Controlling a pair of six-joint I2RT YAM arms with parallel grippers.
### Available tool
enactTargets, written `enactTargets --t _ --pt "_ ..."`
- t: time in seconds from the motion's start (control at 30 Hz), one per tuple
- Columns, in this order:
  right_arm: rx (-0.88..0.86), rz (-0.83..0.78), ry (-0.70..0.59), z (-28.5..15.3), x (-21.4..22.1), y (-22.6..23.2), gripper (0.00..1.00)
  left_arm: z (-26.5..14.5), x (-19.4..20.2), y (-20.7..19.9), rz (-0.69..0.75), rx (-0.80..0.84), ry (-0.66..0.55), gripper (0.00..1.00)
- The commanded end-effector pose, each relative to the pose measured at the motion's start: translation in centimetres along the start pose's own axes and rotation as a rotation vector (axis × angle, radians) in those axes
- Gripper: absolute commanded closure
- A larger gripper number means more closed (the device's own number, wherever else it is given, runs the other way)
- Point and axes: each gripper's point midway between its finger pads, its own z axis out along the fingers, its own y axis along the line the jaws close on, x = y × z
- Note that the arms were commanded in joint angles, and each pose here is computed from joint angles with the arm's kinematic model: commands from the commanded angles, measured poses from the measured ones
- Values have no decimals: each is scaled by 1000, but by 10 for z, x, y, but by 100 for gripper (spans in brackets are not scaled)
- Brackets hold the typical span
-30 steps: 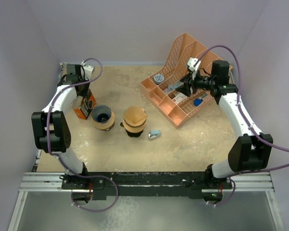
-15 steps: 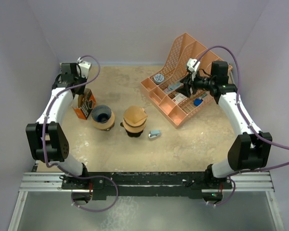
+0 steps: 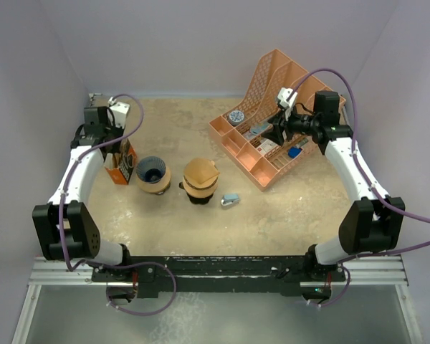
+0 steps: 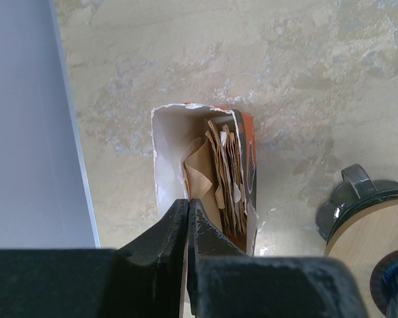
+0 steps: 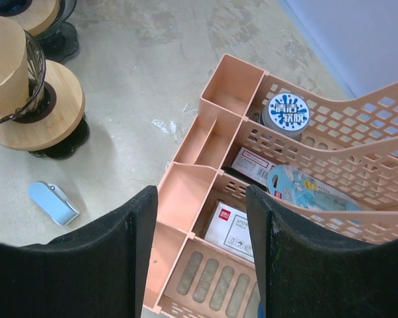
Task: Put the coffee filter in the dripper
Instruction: Pick up the coffee filter from the coffee filter holder.
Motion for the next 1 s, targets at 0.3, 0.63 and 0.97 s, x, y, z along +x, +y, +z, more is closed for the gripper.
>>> enactTargets --t 0.3,0.63,0.97 --pt "16 -18 9 -1 -1 -6 41 -17 -30 14 -45 -21 -91 80" --pt "6 -17 11 0 1 -5 40 -1 -35 13 -39 3 -80 72" --pt "0 -13 14 1 2 -5 39 26 -31 17 -17 -13 -36 79"
